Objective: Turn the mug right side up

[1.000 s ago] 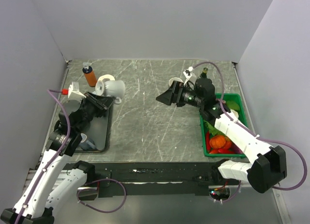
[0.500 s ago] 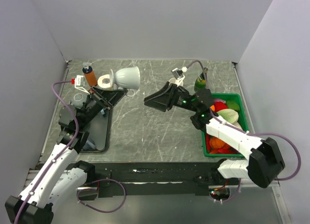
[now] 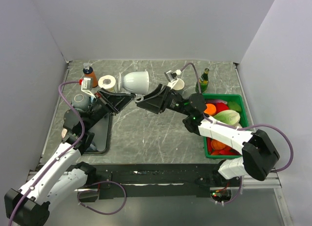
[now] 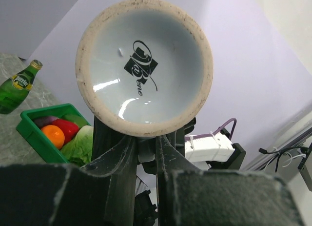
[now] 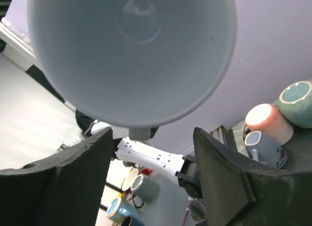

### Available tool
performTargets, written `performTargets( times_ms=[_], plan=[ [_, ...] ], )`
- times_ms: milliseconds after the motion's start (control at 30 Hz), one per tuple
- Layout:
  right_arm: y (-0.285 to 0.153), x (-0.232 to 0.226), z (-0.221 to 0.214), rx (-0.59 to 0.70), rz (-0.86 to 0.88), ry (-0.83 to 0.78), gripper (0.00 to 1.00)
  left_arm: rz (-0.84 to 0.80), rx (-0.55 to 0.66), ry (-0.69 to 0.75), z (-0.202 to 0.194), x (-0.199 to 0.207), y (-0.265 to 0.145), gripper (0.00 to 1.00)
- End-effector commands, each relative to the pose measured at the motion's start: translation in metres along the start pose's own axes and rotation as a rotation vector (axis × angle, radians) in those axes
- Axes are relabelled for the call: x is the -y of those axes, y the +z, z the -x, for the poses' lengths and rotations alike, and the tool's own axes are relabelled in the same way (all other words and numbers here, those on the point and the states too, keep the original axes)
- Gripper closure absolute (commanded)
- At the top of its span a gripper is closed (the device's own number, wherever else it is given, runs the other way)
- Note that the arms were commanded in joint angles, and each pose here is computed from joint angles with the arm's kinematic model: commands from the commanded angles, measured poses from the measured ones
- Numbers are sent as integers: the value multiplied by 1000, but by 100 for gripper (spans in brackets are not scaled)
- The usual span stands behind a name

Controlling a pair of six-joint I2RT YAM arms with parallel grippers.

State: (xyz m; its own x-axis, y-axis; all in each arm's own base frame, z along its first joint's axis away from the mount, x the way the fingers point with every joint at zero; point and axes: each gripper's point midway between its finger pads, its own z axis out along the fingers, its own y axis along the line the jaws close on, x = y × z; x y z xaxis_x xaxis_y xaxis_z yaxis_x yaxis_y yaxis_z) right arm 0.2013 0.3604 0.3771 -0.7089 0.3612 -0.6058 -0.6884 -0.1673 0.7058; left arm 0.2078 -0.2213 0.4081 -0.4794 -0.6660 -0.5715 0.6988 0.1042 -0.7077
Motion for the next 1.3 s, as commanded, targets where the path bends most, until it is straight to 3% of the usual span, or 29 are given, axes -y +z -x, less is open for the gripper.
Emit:
performTargets(
  times_ms=[0,333,600,967,1067,1100,1167,1200,1267],
  plan=[
    [4,-44,30,106,97,-133,28,-117,72,89,19,38,0,99],
    [4,-42,43,182,29,-185,41,-130,52,46,8,35,-6,99],
    [12,-36,45,197,8,-140,49,-141,38,44,0,33,-7,99],
    [18,-21,50,197,-71,-70,50,-132,-26,26,-26,25,-12,99],
    [20,-17,48,188,-80,-46,62,-128,-25,29,-30,24,-15,99],
    [20,-16,48,188,-80,-42,78,-122,-25,29,-30,22,-15,99],
    [21,-14,46,181,-87,-26,95,-120,-27,38,-32,22,-16,99],
    [21,-14,46,177,-88,-28,100,-107,-26,39,-32,20,-16,99],
    [20,-12,46,179,-105,-28,100,-97,-26,49,-32,18,-17,99]
  ],
)
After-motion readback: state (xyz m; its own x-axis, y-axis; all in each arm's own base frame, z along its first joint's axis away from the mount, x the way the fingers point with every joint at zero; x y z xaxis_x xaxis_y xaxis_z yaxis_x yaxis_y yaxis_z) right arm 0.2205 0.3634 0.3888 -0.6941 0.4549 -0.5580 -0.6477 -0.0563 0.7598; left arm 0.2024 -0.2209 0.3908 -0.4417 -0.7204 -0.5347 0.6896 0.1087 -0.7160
